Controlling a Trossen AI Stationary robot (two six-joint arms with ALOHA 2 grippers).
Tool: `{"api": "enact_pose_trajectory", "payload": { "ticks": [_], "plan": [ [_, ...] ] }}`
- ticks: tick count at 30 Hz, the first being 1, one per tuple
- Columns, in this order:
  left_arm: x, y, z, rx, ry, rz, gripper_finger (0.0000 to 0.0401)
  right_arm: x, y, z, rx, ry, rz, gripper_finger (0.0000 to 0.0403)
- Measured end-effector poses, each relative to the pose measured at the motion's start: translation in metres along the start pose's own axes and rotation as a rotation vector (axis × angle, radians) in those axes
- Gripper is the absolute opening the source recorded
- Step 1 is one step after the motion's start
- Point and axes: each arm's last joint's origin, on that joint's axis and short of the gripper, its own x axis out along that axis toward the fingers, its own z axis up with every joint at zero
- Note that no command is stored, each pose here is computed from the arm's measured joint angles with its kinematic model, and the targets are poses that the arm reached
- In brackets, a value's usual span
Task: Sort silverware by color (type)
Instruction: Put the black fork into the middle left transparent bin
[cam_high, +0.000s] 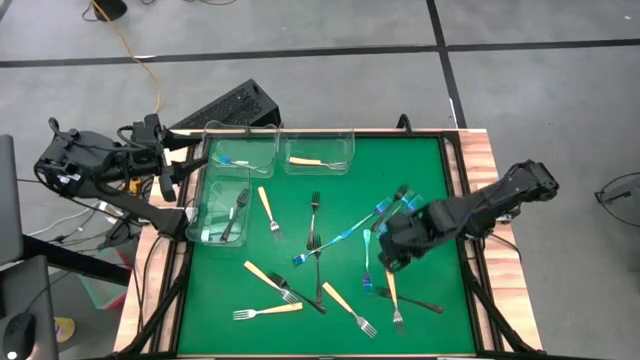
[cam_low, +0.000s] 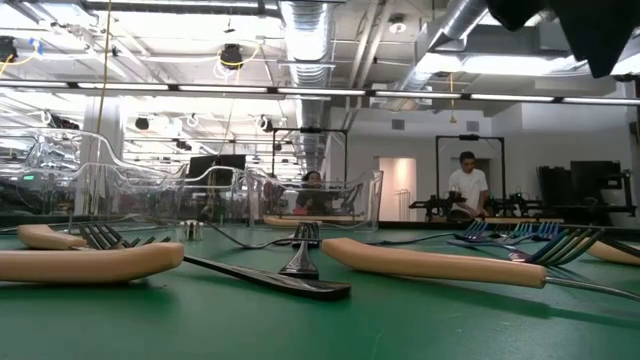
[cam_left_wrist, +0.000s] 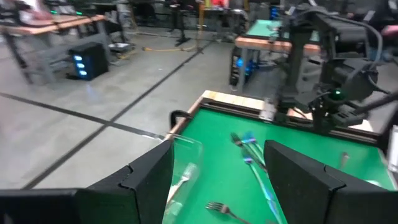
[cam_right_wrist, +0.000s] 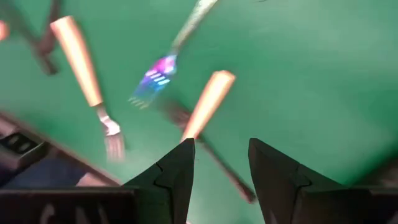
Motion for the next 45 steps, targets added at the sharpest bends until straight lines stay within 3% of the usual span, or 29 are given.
{"api": "enact_pose_trajectory", "payload": {
  "ticks": [6,10,12,20,27,35,38,45],
  "plan": [
    [0.001,-0.001,0.0,-0.03,0.006,-0.011,0.0234,0.023,0.026,-0.021,-0.246,-0.044,0.083,0.0168],
    [0.003,-0.003,0.0,-0.06,0.016,-0.027,0.0234,0.047,0.038,-0.032,-0.453,-0.032,0.036,0.0168],
    [0.005,-0.005,0.0,-0.072,0.022,-0.026,0.0234,0.059,0.04,-0.038,-0.491,-0.001,-0.008,0.0168],
    [0.019,-0.016,0.0,-0.083,0.057,-0.008,0.0234,0.073,0.045,-0.087,-0.534,0.039,-0.004,0.0168],
    [0.038,-0.031,-0.001,-0.048,0.117,-0.025,0.0234,0.066,0.027,-0.118,-0.572,-0.04,0.016,0.0168],
    [0.048,-0.041,-0.002,-0.091,0.161,-0.07,0.0234,0.072,-0.04,-0.108,-0.444,-0.074,0.131,0.0169],
    [0.047,-0.041,-0.002,-0.126,0.16,-0.07,0.0234,0.082,-0.048,-0.103,-0.421,-0.074,0.177,0.0173],
    [0.043,-0.038,-0.001,-0.146,0.147,-0.057,0.0234,0.106,-0.047,-0.097,-0.524,-0.092,0.096,0.0186]
  ]
}}
